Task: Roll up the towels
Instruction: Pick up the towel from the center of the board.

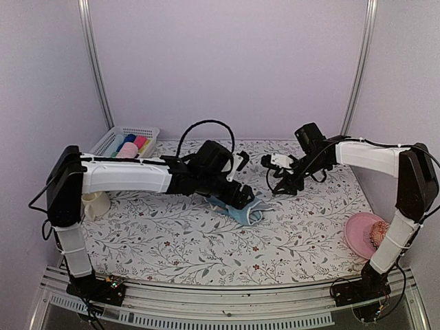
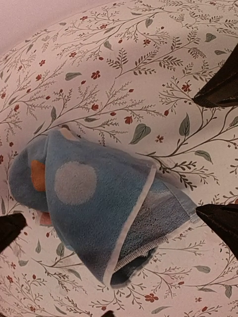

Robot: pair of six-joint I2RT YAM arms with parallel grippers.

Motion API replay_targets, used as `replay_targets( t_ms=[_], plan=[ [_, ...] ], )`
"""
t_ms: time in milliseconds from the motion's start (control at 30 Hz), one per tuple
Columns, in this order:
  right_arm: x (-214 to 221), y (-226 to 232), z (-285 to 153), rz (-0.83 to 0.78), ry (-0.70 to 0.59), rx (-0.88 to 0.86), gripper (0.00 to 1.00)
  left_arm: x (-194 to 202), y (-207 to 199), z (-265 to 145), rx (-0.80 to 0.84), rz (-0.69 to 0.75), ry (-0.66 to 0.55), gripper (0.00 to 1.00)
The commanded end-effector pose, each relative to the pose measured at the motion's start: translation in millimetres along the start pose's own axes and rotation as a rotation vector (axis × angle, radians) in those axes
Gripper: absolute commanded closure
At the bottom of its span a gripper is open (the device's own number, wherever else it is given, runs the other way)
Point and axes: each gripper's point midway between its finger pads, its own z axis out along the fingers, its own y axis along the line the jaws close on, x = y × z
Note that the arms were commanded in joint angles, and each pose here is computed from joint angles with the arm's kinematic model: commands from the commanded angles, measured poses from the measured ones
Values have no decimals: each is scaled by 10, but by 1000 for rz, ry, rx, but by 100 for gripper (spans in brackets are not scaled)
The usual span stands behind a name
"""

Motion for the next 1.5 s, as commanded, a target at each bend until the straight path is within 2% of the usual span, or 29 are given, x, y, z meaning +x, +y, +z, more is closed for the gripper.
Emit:
replay_targets(
  t_ms=[0, 133, 267, 400, 500, 733, 867, 933, 1300, 1400, 1467],
  plan=[
    [11, -376, -161, 104, -14, 101, 33, 54, -169, 365, -34, 19, 41, 5],
    [135, -538, -273, 158, -17, 137, 32, 191, -131, 540, -165, 100, 90, 12],
    [106, -553, -332, 160, -40, 140, 32, 317, -65, 566, -220, 117, 109, 28],
    [73, -535, -342, 160, -54, 131, 31, 376, 3, 487, -259, 116, 106, 34],
    [73, -532, -341, 160, -56, 129, 31, 411, 49, 425, -281, 111, 103, 47],
    [54, -499, -335, 162, -69, 112, 32, 531, 160, 364, -324, 106, 116, 67],
    [21, -399, -304, 137, -98, 70, 31, 449, 173, 266, -330, 102, 78, 92],
    [-30, -311, -279, 117, -124, 35, 31, 392, 165, 224, -325, 104, 57, 100],
    [-220, 142, 41, -16, -136, -66, 30, -9, 63, -168, -250, 105, -106, 100],
    [-283, 205, 50, -43, -175, -61, 26, -153, -50, -309, -157, 140, -189, 100],
    [-350, 210, 10, -50, -217, -46, 20, -291, -66, -457, -107, 139, -252, 100]
  ],
)
